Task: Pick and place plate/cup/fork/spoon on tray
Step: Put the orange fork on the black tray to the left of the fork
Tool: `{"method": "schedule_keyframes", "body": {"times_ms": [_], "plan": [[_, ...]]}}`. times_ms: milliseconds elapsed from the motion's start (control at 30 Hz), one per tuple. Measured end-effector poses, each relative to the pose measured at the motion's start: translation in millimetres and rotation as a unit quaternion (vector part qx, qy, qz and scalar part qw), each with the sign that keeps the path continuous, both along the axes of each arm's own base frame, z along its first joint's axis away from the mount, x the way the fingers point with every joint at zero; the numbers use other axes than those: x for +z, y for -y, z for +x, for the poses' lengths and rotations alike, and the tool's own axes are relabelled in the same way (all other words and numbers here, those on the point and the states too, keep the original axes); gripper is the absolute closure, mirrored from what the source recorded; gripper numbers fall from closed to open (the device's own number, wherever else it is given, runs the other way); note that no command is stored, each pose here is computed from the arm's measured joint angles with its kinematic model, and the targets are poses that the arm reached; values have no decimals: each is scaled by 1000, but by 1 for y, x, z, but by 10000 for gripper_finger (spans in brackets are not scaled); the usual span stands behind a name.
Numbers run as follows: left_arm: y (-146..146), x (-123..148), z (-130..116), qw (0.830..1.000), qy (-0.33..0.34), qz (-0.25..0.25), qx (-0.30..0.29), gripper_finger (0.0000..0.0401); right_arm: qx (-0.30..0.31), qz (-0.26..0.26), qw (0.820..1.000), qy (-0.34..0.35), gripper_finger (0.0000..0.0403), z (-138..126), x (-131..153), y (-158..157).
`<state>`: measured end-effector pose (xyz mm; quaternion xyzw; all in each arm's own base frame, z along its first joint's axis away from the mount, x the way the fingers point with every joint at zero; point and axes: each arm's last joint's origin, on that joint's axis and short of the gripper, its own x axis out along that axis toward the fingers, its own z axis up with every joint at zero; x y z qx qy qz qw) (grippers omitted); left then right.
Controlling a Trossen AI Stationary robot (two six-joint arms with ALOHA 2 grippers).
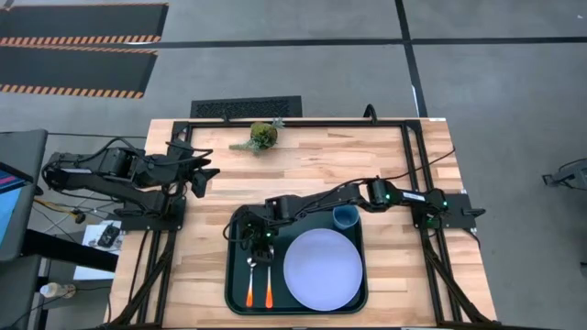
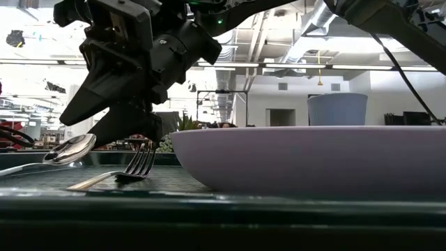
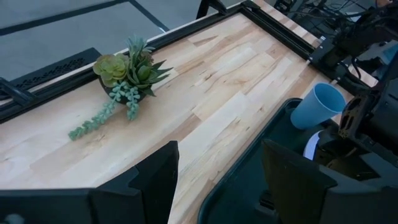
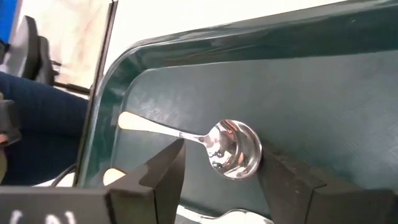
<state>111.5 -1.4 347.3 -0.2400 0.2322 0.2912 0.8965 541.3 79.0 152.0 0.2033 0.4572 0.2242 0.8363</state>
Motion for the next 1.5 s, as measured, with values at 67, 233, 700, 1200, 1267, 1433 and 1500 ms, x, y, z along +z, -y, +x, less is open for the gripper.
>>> {"method": "schedule_keyframes", "body": {"times_ms": [67, 233, 700, 1200, 1267, 1433, 1500], "plan": [[0, 0, 0, 1000, 0, 0, 0, 189, 0, -7, 1000, 3, 176, 0, 0, 0], [0, 0, 0, 1000, 0, 0, 0, 189, 0, -13, 1000, 0, 164, -1, -1, -2], [0, 0, 0, 1000, 0, 1, 0, 189, 3, -99, 995, -4, 164, -5, 16, -5], [-1, -2, -2, 1000, -11, 5, 4, 189, -2, -145, 989, -17, 183, -14, 50, 6], [-1, -2, -2, 1000, -12, 5, 4, 189, 8, -146, 989, -29, 191, -16, 46, -2], [-1, -2, -2, 1000, -12, 6, 5, 189, 14, -154, 987, -38, 216, -17, 34, -16], [-1, -2, -2, 1000, -13, 6, 6, 189, 7, -163, 986, -26, 230, -15, 36, -17]]}}
